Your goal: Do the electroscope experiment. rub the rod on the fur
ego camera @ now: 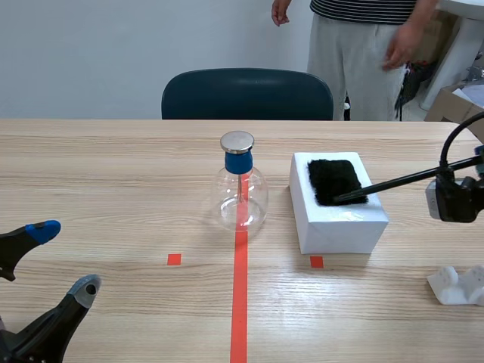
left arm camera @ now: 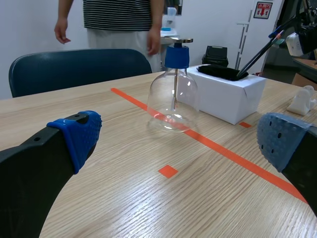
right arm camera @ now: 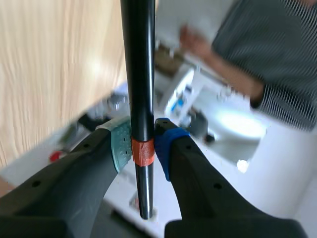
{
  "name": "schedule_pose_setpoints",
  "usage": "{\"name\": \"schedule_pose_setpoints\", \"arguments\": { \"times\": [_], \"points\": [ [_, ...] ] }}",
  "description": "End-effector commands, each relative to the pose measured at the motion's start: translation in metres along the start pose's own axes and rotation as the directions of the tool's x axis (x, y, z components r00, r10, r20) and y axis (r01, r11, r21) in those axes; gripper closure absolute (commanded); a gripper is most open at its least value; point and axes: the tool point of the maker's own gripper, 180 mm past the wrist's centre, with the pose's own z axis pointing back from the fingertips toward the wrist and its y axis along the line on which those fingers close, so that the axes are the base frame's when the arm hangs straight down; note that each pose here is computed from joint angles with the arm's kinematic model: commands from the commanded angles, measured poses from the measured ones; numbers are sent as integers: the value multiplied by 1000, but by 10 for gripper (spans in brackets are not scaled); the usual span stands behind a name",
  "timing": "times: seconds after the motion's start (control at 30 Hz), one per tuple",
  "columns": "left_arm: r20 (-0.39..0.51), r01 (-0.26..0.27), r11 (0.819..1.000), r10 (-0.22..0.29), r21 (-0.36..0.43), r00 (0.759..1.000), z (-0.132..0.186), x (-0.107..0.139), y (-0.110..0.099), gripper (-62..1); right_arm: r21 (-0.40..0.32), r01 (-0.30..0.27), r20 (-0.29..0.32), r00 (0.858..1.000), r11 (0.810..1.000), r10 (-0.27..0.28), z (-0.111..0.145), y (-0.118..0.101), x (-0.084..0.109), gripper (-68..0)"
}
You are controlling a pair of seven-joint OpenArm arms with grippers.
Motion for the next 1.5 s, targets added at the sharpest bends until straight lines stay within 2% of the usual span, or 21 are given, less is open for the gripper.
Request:
{"name": "schedule_pose_setpoints", "arguments": {
  "times": [0.0,0.07,0.13,0.37,0.63,0.77,0.87,1.07,1.2,1.3,1.47],
  "points": [
    [31,13,1000,-13,-5,999,-3,9,4,-623,-15,-11,-61,998,1000,10,-1,-8,-17,-102],
    [31,13,1000,-13,-5,999,-3,9,4,-623,-15,-11,-92,996,1000,10,0,-8,-22,-102],
    [31,13,1000,-13,-5,999,-3,9,4,-623,-15,-11,-93,996,1000,10,0,-8,-22,-102],
    [31,13,1000,-13,-5,999,-3,9,4,-623,-17,-11,-31,999,1000,11,-1,-9,-11,-102],
    [31,13,1000,-13,-5,999,-3,9,4,-623,-54,123,4,992,991,-123,0,-17,-7,-102],
    [31,13,1000,-13,-5,999,-3,9,4,-623,-141,216,13,976,966,-216,6,-37,-10,-102],
    [31,13,1000,-13,-5,999,-3,9,4,-623,-183,261,41,965,948,-258,16,-51,-6,-102],
    [31,13,1000,-13,-4,999,-3,9,4,-623,-250,276,108,961,928,-256,46,-79,10,-102],
    [31,13,1000,-13,-5,999,-3,9,4,-623,-278,263,158,961,924,-226,70,-91,26,-102],
    [31,13,1000,-13,-5,999,-3,9,4,-623,-336,275,204,955,901,-216,91,-102,38,-102],
    [31,13,1000,-13,-5,999,-3,9,4,-623,-366,287,283,941,885,-187,123,-102,62,-102]
  ]
}}
